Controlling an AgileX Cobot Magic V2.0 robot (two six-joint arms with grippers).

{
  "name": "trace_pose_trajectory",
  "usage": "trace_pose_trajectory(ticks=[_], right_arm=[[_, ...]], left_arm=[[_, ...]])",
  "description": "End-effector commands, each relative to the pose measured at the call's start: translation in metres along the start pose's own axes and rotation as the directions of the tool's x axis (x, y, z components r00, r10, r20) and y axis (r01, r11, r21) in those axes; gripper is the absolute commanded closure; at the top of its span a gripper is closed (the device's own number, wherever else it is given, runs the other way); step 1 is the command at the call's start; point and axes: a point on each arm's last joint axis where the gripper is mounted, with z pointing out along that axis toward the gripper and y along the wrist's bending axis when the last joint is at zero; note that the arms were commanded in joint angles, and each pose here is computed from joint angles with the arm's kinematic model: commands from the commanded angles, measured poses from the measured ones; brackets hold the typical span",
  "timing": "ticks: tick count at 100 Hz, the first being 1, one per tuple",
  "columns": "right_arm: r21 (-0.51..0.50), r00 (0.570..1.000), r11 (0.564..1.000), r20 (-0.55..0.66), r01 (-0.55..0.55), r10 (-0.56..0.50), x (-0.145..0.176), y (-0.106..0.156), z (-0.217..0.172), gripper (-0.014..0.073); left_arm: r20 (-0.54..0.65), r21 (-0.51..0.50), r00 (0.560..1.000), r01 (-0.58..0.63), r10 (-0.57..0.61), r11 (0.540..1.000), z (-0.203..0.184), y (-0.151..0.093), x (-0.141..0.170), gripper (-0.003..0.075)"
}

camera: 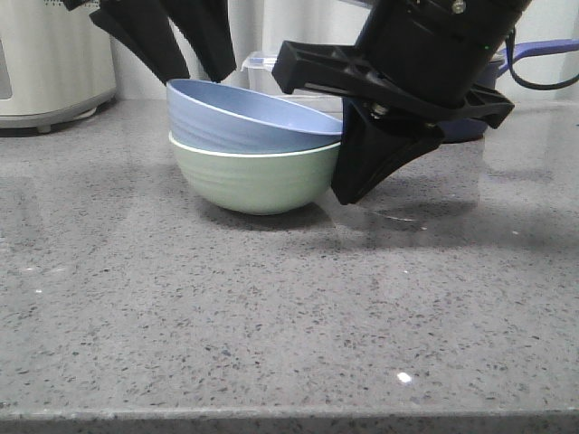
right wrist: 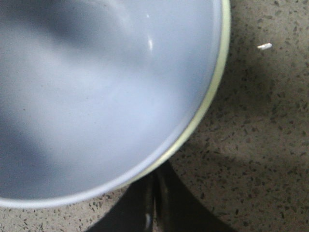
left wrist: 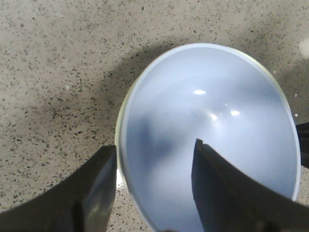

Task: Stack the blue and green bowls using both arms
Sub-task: 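Release the blue bowl and raise both grippers away from the stack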

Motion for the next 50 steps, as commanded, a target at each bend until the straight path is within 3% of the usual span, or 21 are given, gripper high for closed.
trace_pose_trajectory(ticks=[1,24,50], right_arm=[[-0.028,0.995,1.0,0.094,0.013,-0.01,-0.011,0.006,-0.017,0.0676],[-0.032,0.995,0.999,0.105,0.009,-0.005,-0.011,0.007,-0.022,0.0676],[-0.022,0.989,1.0,0.148,0.006,-0.002,-0.005,0.001,-0.043,0.0676]], left_arm=[[0.12,0.029,0.993,-0.009,0.005,1.0,-0.031,-0.01,-0.005,0.0364],[0.206,-0.037,0.978,-0.028,0.035,0.999,-0.053,-0.009,-0.001,0.0364],[0.28,-0.146,0.96,0.019,0.023,0.989,-0.075,-0.001,0.026,0.0364]])
